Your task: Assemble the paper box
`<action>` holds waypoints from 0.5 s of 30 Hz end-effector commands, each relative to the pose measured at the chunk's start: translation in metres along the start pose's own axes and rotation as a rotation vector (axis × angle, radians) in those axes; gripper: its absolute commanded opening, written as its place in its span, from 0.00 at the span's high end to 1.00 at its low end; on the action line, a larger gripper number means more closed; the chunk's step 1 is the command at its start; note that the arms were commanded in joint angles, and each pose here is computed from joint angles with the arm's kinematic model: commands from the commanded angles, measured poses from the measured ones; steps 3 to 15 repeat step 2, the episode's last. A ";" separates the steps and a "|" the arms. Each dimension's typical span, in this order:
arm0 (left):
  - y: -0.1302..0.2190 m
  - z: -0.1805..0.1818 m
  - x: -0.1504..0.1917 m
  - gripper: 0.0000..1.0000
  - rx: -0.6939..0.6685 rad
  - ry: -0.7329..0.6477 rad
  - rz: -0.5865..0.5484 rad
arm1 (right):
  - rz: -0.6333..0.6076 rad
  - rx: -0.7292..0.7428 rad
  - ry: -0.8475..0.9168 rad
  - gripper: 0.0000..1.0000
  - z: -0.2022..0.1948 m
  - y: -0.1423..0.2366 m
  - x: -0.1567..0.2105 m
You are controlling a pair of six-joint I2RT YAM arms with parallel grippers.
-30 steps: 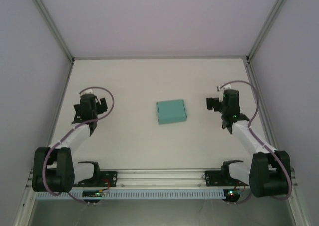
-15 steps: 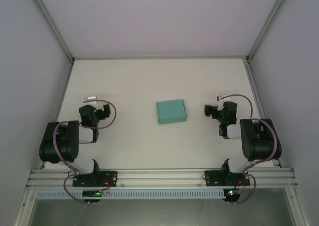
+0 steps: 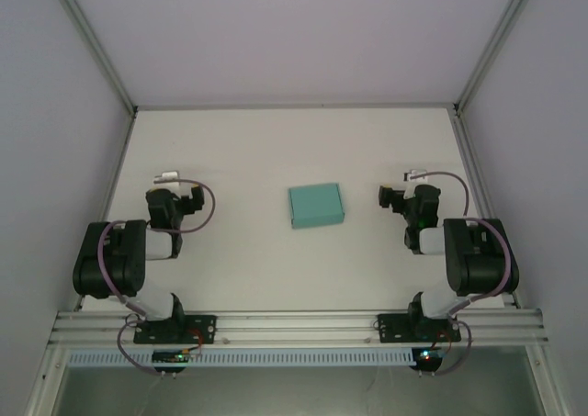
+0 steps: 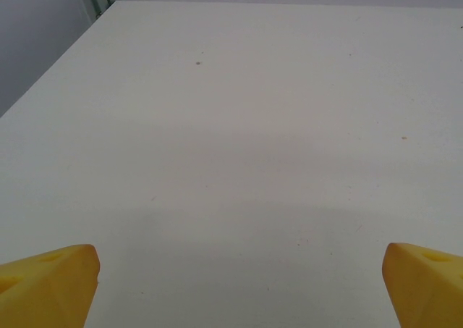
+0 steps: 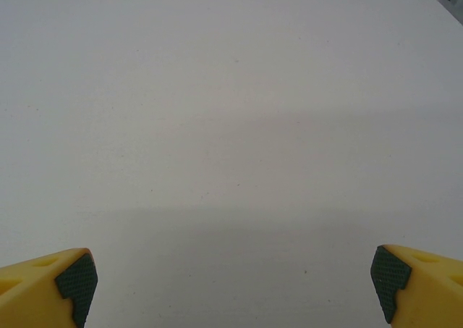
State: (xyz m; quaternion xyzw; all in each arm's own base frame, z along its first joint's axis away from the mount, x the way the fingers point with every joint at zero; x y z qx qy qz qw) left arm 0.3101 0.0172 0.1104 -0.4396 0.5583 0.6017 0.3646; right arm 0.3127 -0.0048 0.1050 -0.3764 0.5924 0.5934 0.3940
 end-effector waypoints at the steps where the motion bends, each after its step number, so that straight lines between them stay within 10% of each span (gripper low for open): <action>1: -0.002 -0.003 -0.013 0.00 0.022 -0.008 -0.046 | -0.039 0.019 -0.014 0.01 0.000 -0.002 -0.010; 15: -0.002 -0.003 -0.012 0.00 0.021 -0.007 -0.045 | -0.039 0.015 -0.014 0.01 0.000 -0.002 -0.010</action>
Point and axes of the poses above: each hand's point on the last joint's axis, 136 mm out from that joint toward the fingers, its own y axis back along the fingers, its own z axis along the line the jaws close on, x = y × z, the point moved 8 cm from there along y, back along the fingers
